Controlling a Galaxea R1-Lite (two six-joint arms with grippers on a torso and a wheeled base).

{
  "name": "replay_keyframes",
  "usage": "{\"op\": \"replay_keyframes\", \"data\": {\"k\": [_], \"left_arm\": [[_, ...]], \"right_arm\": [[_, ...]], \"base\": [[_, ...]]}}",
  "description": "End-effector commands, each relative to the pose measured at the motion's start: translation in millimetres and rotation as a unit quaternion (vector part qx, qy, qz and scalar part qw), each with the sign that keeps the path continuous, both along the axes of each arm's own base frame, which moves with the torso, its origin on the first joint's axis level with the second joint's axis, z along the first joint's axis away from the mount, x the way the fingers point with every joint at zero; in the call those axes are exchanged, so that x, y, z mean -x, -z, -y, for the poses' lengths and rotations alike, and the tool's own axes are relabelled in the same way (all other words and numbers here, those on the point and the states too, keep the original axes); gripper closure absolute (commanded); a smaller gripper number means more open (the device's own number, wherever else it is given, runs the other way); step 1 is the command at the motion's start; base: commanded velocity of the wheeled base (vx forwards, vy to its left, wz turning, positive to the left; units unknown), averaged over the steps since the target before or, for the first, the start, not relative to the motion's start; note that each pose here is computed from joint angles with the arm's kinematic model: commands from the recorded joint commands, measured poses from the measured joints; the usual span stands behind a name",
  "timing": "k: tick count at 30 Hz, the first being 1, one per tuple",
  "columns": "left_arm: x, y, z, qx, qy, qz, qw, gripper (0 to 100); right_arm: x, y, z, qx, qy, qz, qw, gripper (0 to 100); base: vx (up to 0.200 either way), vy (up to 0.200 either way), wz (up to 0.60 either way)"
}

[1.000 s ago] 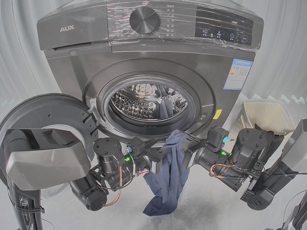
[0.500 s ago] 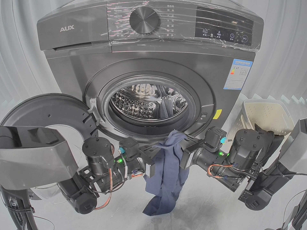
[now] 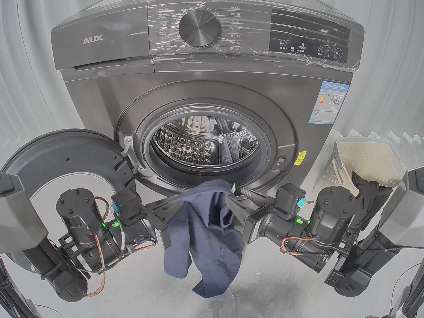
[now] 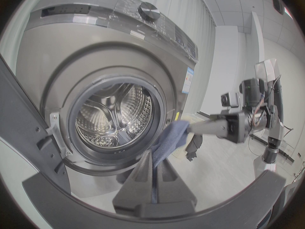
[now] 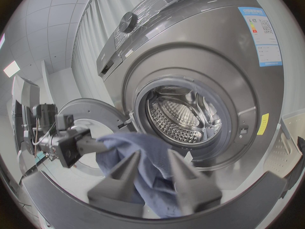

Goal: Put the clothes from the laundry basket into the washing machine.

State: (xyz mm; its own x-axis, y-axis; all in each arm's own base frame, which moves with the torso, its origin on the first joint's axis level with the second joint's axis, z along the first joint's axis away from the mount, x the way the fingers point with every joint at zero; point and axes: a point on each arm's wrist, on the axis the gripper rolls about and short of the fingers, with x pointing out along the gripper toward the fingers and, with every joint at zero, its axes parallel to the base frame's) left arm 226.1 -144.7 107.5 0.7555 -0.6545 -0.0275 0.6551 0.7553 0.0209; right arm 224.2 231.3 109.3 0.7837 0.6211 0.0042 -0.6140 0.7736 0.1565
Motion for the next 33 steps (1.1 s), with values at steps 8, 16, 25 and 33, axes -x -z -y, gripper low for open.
{"op": "replay_keyframes", "data": {"k": [8, 16, 25, 33], "left_arm": [[4, -34, -13, 0.034, 0.007, 0.059, 0.9976, 100], [7, -59, -25, 0.058, 0.008, 0.102, 0.9930, 100], [9, -68, -34, 0.062, 0.032, 0.122, 0.9901, 100], [12, -67, -30, 0.061, 0.042, 0.119, 0.9902, 100]], "right_arm": [[10, 23, 6, 0.036, -0.015, -0.038, 0.9985, 0], [-2, 43, 7, 0.059, -0.002, -0.057, 0.9966, 0], [-25, 64, 23, 0.076, 0.016, -0.080, 0.9938, 0], [-55, 85, 16, 0.084, 0.036, -0.077, 0.9928, 0]], "base": [[0.000, 0.000, 0.00], [0.000, 0.000, 0.00], [0.000, 0.000, 0.00], [0.000, 0.000, 0.00]]}}
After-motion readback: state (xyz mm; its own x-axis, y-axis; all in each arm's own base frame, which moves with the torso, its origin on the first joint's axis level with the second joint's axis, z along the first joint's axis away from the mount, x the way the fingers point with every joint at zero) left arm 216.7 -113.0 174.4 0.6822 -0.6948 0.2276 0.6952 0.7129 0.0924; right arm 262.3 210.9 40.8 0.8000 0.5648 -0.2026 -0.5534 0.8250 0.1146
